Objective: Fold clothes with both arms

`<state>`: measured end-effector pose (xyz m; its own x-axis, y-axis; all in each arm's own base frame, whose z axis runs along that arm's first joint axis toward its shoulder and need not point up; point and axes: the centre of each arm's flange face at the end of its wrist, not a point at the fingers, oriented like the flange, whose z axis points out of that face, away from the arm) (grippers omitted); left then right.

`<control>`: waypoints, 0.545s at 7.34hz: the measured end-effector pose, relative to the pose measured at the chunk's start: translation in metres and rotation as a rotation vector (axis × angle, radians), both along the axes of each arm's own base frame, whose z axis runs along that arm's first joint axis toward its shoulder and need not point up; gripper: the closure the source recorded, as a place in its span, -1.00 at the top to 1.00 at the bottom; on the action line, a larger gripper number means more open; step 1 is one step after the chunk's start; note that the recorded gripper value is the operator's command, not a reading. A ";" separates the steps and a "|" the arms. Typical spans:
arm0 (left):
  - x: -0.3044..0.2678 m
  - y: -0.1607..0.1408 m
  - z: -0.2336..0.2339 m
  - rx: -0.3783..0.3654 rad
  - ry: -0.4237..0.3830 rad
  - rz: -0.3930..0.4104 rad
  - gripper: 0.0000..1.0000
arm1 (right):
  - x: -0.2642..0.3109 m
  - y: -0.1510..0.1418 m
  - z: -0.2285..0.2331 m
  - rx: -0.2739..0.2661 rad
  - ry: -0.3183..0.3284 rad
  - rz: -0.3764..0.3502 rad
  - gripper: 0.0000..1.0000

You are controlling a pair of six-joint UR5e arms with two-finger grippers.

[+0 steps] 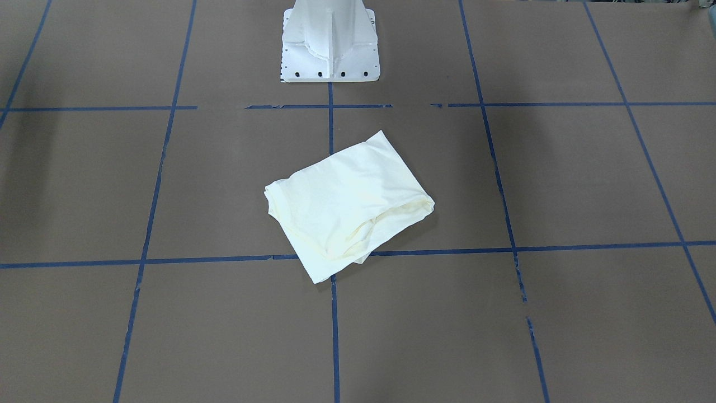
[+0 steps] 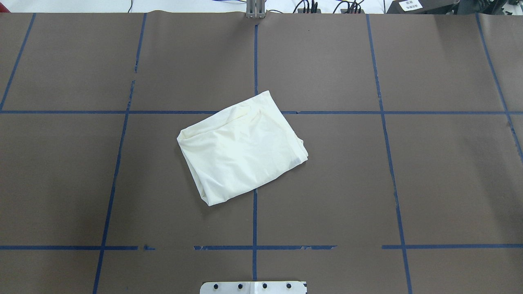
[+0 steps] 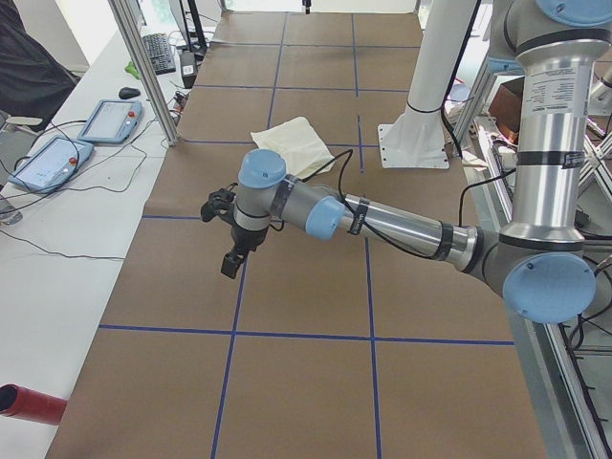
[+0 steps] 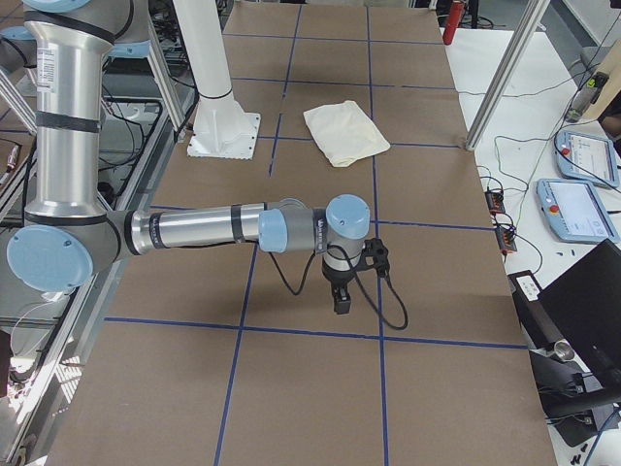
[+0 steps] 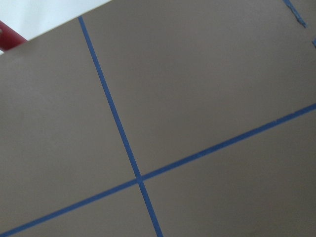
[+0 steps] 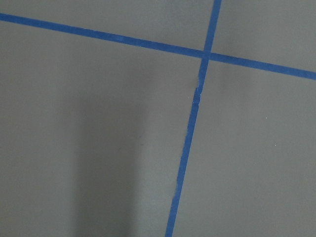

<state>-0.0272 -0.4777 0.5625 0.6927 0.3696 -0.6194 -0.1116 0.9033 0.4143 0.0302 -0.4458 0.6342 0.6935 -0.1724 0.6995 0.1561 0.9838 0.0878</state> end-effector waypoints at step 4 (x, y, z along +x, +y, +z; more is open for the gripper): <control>-0.003 0.006 0.043 -0.144 -0.008 -0.079 1.00 | 0.002 -0.007 0.003 -0.050 -0.004 0.057 1.00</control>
